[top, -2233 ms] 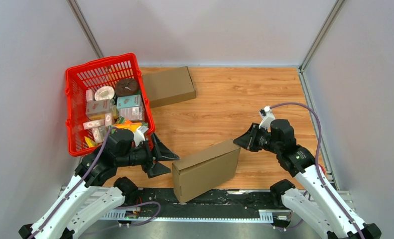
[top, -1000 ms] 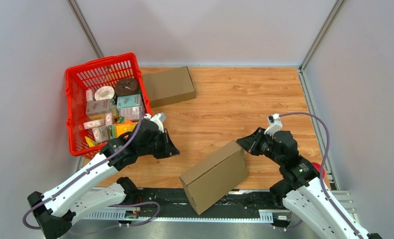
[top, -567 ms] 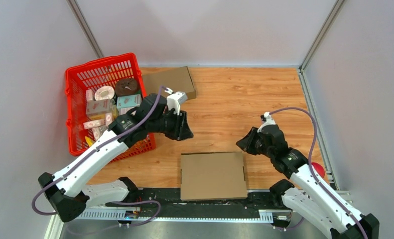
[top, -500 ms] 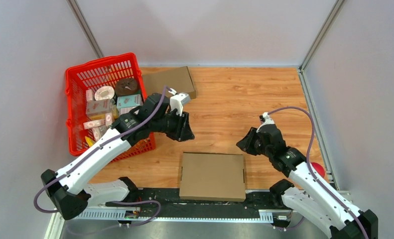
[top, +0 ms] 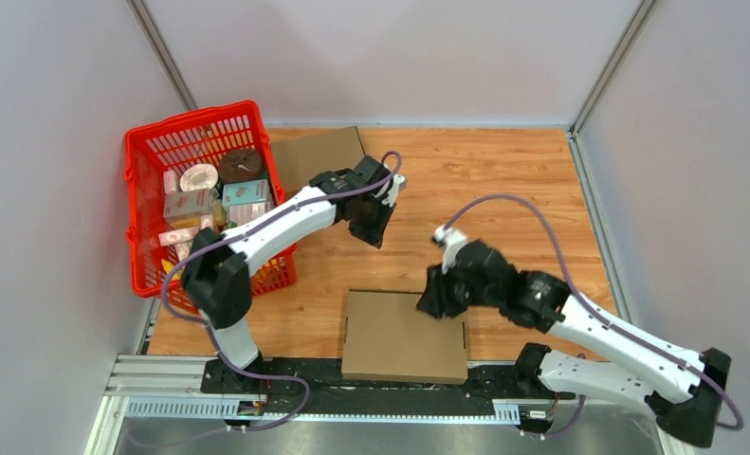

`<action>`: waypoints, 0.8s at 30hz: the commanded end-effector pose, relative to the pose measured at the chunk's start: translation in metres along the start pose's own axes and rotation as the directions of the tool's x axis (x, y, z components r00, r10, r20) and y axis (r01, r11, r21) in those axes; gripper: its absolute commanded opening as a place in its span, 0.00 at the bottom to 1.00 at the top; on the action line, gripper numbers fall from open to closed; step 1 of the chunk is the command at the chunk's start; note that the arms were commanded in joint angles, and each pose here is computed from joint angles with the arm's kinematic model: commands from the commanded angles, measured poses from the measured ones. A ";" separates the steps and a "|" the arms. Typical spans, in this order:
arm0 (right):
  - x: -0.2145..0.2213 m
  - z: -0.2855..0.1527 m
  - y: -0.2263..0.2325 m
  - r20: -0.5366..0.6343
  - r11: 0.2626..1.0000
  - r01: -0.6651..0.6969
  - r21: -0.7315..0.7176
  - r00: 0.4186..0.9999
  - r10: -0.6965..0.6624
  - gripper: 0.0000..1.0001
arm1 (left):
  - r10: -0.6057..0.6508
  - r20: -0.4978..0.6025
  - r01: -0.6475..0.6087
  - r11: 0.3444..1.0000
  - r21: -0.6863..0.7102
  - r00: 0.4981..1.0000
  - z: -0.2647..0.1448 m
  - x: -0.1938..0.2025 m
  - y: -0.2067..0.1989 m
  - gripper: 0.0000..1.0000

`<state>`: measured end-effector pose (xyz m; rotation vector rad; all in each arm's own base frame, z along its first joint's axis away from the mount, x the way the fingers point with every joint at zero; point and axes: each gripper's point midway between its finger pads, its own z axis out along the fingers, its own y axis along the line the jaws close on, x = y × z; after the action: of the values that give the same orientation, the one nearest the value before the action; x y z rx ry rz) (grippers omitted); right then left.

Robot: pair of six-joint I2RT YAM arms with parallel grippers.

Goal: Fold the paper box

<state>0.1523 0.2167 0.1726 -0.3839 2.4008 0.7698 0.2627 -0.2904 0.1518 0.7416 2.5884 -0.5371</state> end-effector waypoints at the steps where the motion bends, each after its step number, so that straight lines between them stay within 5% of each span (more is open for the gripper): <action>1: 0.089 -0.015 0.075 -0.144 0.938 0.201 -0.283 0.958 -0.249 0.24 | 0.015 -0.153 -0.033 0.992 -0.119 0.988 0.030 0.017 0.028 0.08; 3: 0.101 -0.010 0.088 -0.095 0.917 0.268 -0.295 0.947 -0.307 0.19 | 0.010 -0.168 -0.032 0.991 -0.129 0.986 0.040 0.023 0.032 0.04; 7: 0.153 0.005 0.104 -0.174 0.859 0.359 -0.364 0.880 -0.442 0.02 | 0.011 -0.227 -0.045 0.989 -0.142 0.974 0.047 0.046 0.039 0.00; 14: 0.175 0.048 0.087 -0.236 0.855 0.464 -0.232 0.826 -0.512 0.00 | 0.027 -0.292 -0.061 0.992 -0.107 0.956 0.058 0.078 0.032 0.00; 18: 0.153 0.063 0.064 -0.173 0.875 0.482 -0.037 0.859 -0.481 0.00 | 0.032 -0.328 -0.061 0.995 -0.080 0.944 0.065 0.091 0.029 0.00; 24: 0.112 0.077 0.025 -0.093 0.929 0.334 0.162 0.942 -0.323 0.00 | 0.046 -0.327 -0.027 0.998 0.063 0.944 0.064 0.105 -0.003 0.00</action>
<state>0.0249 0.2742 0.0500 -1.0540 2.4379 0.5009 0.2256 -0.2546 0.0343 0.9078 2.8869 -0.2672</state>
